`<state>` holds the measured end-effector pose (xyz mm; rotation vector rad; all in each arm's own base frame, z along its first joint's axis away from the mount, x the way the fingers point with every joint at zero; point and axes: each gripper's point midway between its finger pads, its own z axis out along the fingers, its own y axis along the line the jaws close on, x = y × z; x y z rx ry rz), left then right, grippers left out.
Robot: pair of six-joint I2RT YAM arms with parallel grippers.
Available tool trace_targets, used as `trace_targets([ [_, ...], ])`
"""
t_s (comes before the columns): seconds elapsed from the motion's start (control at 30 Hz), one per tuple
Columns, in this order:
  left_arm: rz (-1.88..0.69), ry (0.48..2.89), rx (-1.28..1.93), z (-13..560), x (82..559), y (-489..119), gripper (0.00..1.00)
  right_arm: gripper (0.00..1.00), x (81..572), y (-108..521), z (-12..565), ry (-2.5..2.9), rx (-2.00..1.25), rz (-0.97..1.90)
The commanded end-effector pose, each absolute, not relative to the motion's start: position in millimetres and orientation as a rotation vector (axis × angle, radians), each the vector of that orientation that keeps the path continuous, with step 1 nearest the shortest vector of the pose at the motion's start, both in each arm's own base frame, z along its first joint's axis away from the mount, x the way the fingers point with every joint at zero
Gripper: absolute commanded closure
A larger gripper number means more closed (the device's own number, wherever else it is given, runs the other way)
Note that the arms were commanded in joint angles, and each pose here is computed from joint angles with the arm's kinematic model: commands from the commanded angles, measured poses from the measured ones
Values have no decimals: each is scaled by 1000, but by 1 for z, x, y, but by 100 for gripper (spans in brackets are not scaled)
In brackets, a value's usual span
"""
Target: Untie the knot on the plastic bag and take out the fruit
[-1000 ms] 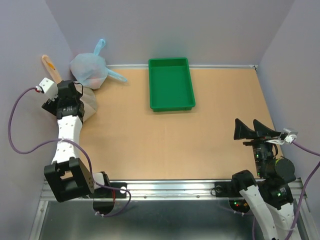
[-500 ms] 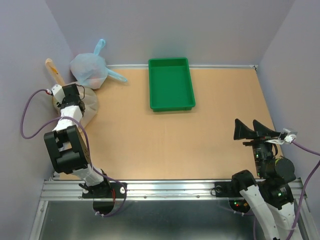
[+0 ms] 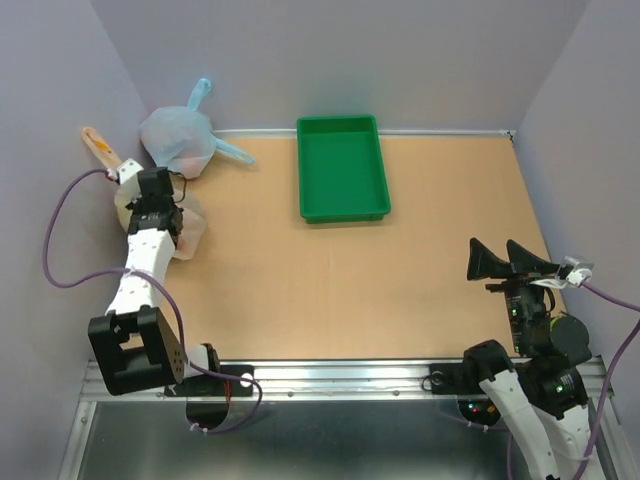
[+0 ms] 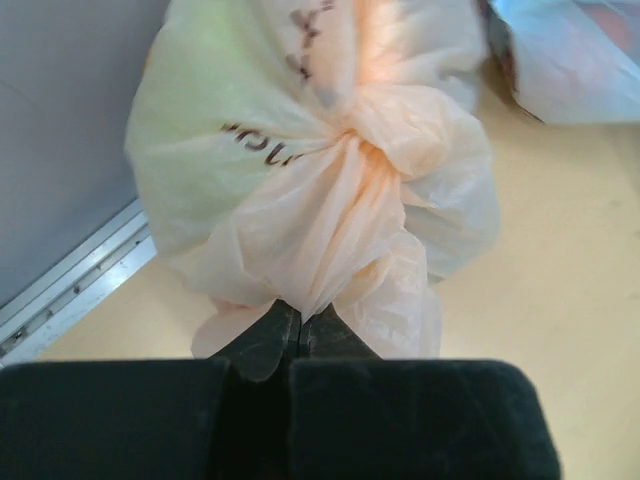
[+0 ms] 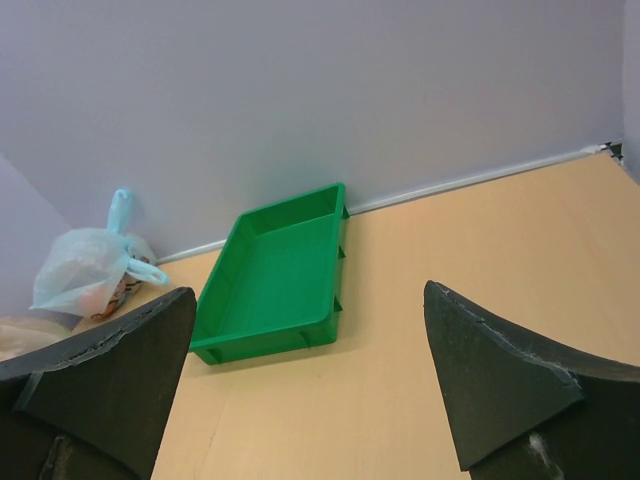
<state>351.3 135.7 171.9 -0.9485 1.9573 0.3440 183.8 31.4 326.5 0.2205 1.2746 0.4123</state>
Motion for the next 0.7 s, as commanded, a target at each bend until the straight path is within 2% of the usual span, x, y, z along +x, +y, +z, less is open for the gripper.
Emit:
trace_targets([
  [0.0,337,1965,-774,202,351,90,100,0,179,32,340,1263,188,406],
  [0.3,142,2080,-509,219,322,-5,100,0,220,89,300,1635,63,520],
  [0.5,-118,2162,-343,227,290,-62,100,0,227,138,295,1783,-97,716],
  [0.67,-388,2237,-108,228,267,-122,100,0,249,154,283,1893,-107,740],
])
